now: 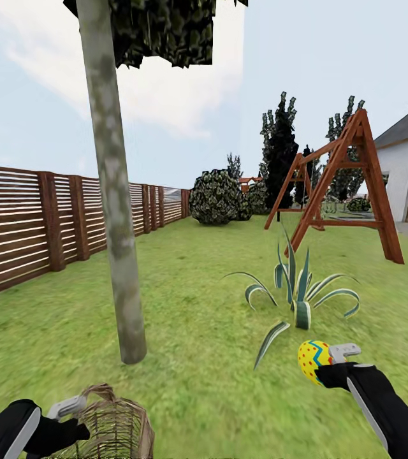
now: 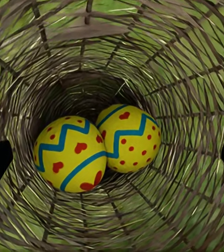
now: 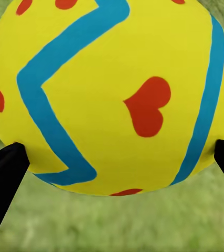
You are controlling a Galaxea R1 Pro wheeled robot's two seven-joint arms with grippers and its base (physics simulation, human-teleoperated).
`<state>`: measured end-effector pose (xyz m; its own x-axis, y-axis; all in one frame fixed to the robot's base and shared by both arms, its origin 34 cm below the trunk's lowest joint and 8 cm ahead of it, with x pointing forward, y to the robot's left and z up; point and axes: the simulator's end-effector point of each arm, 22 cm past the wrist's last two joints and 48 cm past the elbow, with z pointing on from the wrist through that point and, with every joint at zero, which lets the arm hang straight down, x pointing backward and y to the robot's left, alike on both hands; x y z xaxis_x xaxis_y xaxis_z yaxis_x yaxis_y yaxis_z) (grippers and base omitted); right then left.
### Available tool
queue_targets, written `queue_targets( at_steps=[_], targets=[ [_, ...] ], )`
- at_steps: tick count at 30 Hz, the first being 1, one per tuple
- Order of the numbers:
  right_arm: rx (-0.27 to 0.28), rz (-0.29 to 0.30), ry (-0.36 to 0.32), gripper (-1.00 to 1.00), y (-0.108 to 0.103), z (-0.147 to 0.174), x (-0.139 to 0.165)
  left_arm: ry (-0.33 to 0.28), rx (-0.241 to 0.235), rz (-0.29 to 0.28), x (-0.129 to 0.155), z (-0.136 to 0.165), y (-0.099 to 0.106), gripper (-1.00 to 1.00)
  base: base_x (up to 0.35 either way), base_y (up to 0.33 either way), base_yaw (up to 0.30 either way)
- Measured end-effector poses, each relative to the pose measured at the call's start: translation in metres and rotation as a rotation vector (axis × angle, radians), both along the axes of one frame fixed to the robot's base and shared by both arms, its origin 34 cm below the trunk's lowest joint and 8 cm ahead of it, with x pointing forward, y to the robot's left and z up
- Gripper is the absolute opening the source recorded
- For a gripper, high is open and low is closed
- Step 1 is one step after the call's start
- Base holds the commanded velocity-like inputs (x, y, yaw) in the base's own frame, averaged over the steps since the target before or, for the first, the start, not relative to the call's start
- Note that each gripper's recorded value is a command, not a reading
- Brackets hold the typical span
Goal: Take the three Easter eggs out of the wicker basket on the lawn in the garden, then place them on the lawn next to a single tree (choose any tree) so that all three eggs are next to the same tree and none are left in the basket.
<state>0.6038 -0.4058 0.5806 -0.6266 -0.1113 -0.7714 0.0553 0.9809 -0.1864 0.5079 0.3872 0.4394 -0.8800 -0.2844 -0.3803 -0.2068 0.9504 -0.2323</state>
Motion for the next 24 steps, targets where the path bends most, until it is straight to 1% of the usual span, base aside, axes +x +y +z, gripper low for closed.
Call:
queue_targets(
  at_steps=[16,24],
  targets=[
    [-0.006,0.002,0.004,-1.00,0.001,-0.038,-0.010,0.000,0.001,-0.002,-0.010,-0.036,-0.001,1.00,0.000,0.000,0.000],
    [-0.005,0.004,0.037,-1.00,0.001,-0.056,-0.009,0.033,0.001,-0.003,-0.013,-0.051,-0.001,1.00,0.000,0.000,0.000]
  ],
)
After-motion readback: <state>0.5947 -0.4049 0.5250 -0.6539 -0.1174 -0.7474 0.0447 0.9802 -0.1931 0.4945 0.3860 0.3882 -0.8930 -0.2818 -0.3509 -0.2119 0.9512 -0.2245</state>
